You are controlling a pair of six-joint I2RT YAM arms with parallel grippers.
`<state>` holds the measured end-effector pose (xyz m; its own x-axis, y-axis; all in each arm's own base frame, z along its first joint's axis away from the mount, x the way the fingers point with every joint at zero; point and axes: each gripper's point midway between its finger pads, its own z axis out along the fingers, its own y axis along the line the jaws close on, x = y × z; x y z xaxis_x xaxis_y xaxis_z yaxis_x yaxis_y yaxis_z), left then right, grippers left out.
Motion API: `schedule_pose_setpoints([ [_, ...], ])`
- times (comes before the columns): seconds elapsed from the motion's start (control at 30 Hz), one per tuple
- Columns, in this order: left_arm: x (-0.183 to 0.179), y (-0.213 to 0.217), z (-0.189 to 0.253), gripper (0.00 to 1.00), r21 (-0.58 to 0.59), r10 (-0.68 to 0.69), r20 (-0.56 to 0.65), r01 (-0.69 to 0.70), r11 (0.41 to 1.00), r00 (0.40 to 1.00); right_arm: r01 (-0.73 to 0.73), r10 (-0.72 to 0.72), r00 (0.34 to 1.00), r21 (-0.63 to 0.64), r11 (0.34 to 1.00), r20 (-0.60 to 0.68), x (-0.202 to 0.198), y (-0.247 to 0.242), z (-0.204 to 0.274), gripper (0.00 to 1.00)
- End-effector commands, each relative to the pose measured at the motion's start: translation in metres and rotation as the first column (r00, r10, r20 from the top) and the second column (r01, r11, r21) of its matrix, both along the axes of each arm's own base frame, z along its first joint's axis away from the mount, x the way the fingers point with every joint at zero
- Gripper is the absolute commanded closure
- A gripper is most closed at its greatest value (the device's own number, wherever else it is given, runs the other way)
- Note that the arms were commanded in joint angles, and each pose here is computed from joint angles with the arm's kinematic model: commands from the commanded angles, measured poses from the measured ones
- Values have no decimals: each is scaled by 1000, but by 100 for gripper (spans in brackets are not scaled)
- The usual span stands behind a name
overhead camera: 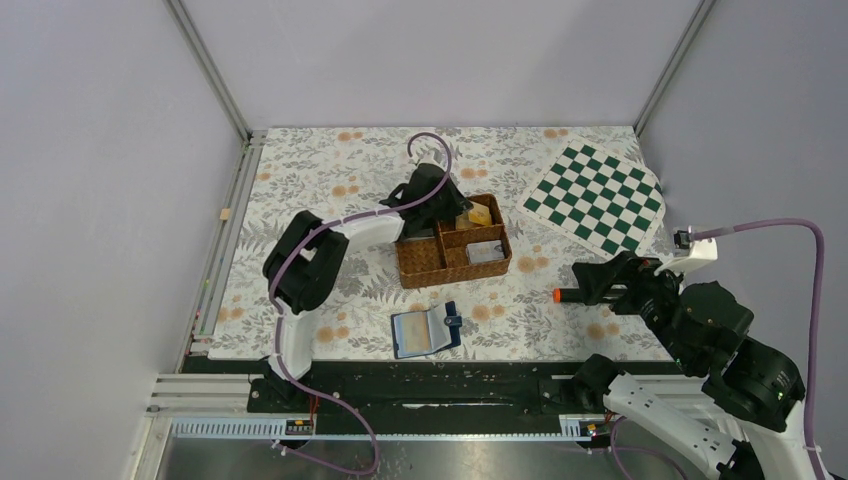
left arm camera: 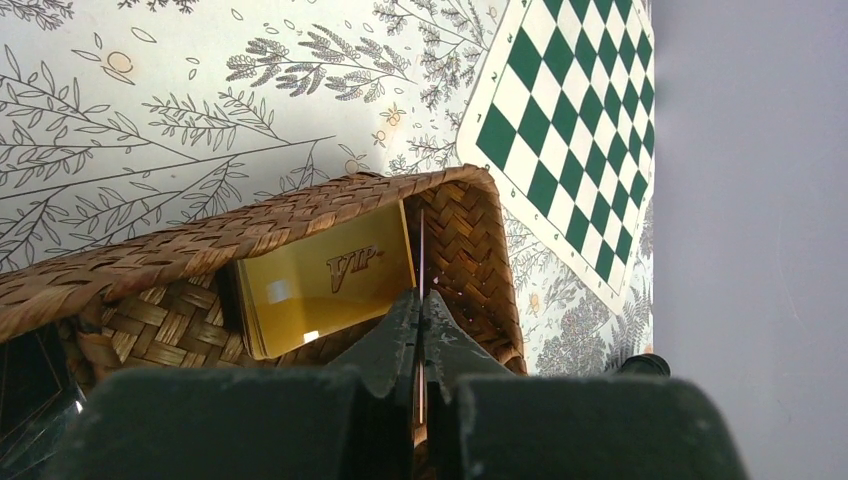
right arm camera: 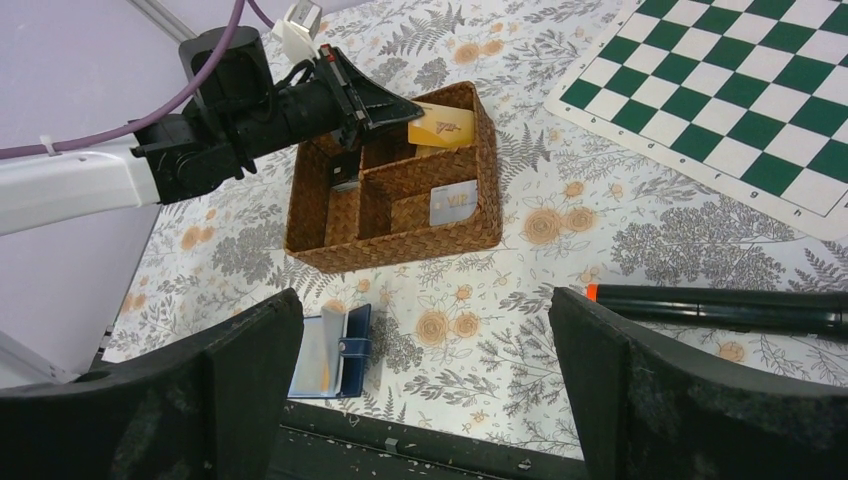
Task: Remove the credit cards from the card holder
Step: Place the credit card in the storage box.
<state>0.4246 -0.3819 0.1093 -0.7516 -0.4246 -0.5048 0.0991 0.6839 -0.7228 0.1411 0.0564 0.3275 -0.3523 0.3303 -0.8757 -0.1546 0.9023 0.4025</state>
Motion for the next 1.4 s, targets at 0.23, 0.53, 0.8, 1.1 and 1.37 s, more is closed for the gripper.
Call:
schedule_pose_setpoints([
  [0.23,19,-12,9,100,-24,5,35,-4,1000,999,19,-18,999,-13,1000,34,9,1,20,1],
  [0.53,22,-5,8,78,27,16,48,-17,999,999,23,-23,1000,-1,1000,20,9,3,16,1],
  [0.8,20,4,46,61,41,14,106,-19,999,994,3,-3,1000,10,1000,0,10,10,13,0],
  [1.1,2,24,91,50,90,-4,162,-11,996,987,-42,49,995,80,996,-87,7,30,-5,0],
  [1.37,-19,31,87,49,160,-77,97,61,985,992,-31,59,985,174,984,-163,4,43,-16,1],
])
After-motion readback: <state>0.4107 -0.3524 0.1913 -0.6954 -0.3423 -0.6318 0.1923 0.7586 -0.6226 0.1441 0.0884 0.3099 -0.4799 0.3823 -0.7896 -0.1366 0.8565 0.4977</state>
